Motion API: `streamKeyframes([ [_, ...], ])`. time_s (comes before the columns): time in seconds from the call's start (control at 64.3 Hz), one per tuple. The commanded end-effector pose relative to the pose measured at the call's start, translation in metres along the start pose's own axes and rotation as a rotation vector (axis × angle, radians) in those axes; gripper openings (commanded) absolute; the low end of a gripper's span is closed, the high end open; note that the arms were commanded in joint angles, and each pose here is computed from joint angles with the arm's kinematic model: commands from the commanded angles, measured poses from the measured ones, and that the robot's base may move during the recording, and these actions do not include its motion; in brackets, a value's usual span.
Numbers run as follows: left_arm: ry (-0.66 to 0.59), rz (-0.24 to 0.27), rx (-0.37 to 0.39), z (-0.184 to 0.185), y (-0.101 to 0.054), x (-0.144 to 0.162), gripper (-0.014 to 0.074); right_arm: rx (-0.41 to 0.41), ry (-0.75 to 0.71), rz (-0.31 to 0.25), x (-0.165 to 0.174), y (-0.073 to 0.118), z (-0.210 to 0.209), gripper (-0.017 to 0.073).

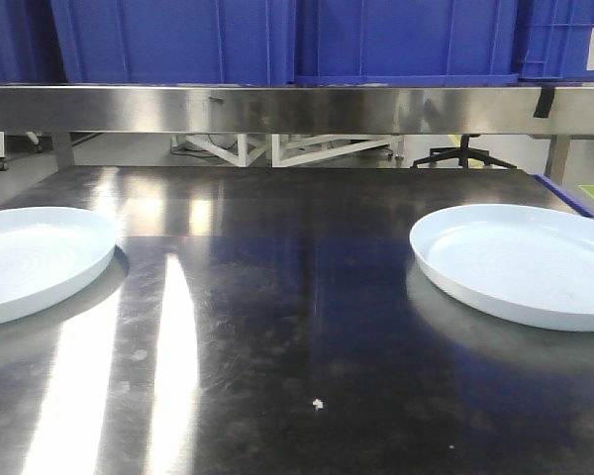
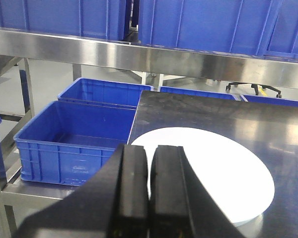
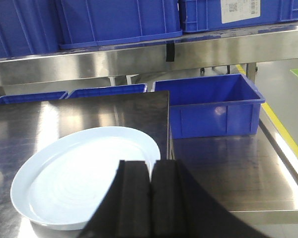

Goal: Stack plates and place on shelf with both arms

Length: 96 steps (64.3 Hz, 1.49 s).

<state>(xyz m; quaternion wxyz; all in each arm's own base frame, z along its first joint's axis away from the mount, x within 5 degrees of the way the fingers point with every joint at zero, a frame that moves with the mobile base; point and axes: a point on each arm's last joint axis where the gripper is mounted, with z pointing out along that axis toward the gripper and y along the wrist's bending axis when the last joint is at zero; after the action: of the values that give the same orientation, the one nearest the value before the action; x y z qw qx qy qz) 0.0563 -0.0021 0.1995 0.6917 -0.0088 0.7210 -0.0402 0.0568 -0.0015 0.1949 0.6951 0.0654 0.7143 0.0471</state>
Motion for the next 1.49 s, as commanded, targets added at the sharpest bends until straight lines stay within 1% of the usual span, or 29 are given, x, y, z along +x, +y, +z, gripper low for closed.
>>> streamKeyframes([
  [0.0,-0.103,-0.008,0.016,-0.002,-0.001,-0.008,0.0094,-0.016,-0.103,-0.007,-0.009,0.002,-0.002,0.0056],
  [0.825,-0.103,-0.008,0.016,-0.002,-0.001,-0.008,0.0094,-0.016,-0.103,-0.007,-0.009,0.002,-0.002,0.0056],
  [0.871,-0.119,0.003,0.018,-0.002,-0.002,-0.010,0.0094,-0.016,-0.103,-0.007,-0.009,0.002,-0.002,0.0056],
  [0.965,-0.126,0.002,0.014,-0.004,-0.002,-0.018,0.0094,-0.016,-0.103,-0.007,-0.009,0.002,-0.002,0.0056],
  [1.011,-0.116,0.002,0.010,-0.006,-0.002,-0.031,0.0094,-0.016,-0.103,-0.007,-0.009,0.002,-0.002,0.0056],
  [1.058,-0.075,0.001,-0.001,-0.007,-0.002,-0.041,0.0094,-0.016,-0.103,-0.007,-0.009,0.002,-0.002,0.0056],
  [1.136,-0.019,0.001,-0.008,-0.009,-0.004,-0.070,0.0094,-0.016,-0.103,-0.007,-0.009,0.002,-0.002,0.0056],
  [1.151,-0.021,0.004,-0.008,-0.011,-0.004,-0.080,0.0094,-0.016,-0.103,-0.007,-0.009,0.002,-0.002,0.0056],
  [1.167,0.008,0.010,-0.009,-0.009,-0.004,-0.086,0.0094,-0.016,-0.103,-0.007,-0.009,0.002,-0.002,0.0056],
  [1.182,0.007,0.014,-0.008,-0.009,-0.005,-0.096,0.0094,-0.016,-0.103,-0.007,-0.009,0.002,-0.002,0.0056],
  [1.198,0.040,0.020,-0.006,-0.006,-0.006,-0.102,0.0094,-0.016,-0.103,-0.007,-0.009,0.002,-0.002,0.0056],
  [1.214,0.039,0.024,-0.004,-0.007,-0.006,-0.113,0.0094,-0.016,-0.103,-0.007,-0.009,0.002,-0.002,0.0056],
  [1.229,0.064,0.029,-0.004,-0.005,-0.007,-0.118,0.0094,-0.016,-0.103,-0.007,-0.009,0.002,-0.002,0.0056],
  [1.338,0.219,0.092,0.008,0.022,-0.013,-0.163,0.0094,-0.016,-0.103,-0.007,-0.009,0.002,-0.002,0.0056],
  [1.369,0.278,0.116,0.012,0.035,-0.016,-0.176,0.0094,-0.016,-0.103,-0.007,-0.009,0.002,-0.002,0.0056],
  [1.416,0.341,0.148,0.011,0.051,-0.020,-0.189,0.0094,-0.016,-0.103,-0.007,-0.009,0.002,-0.002,0.0056],
  [1.478,0.395,0.177,0.009,0.069,-0.025,-0.202,0.0094,-0.016,-0.103,-0.007,-0.009,0.002,-0.002,0.0056],
])
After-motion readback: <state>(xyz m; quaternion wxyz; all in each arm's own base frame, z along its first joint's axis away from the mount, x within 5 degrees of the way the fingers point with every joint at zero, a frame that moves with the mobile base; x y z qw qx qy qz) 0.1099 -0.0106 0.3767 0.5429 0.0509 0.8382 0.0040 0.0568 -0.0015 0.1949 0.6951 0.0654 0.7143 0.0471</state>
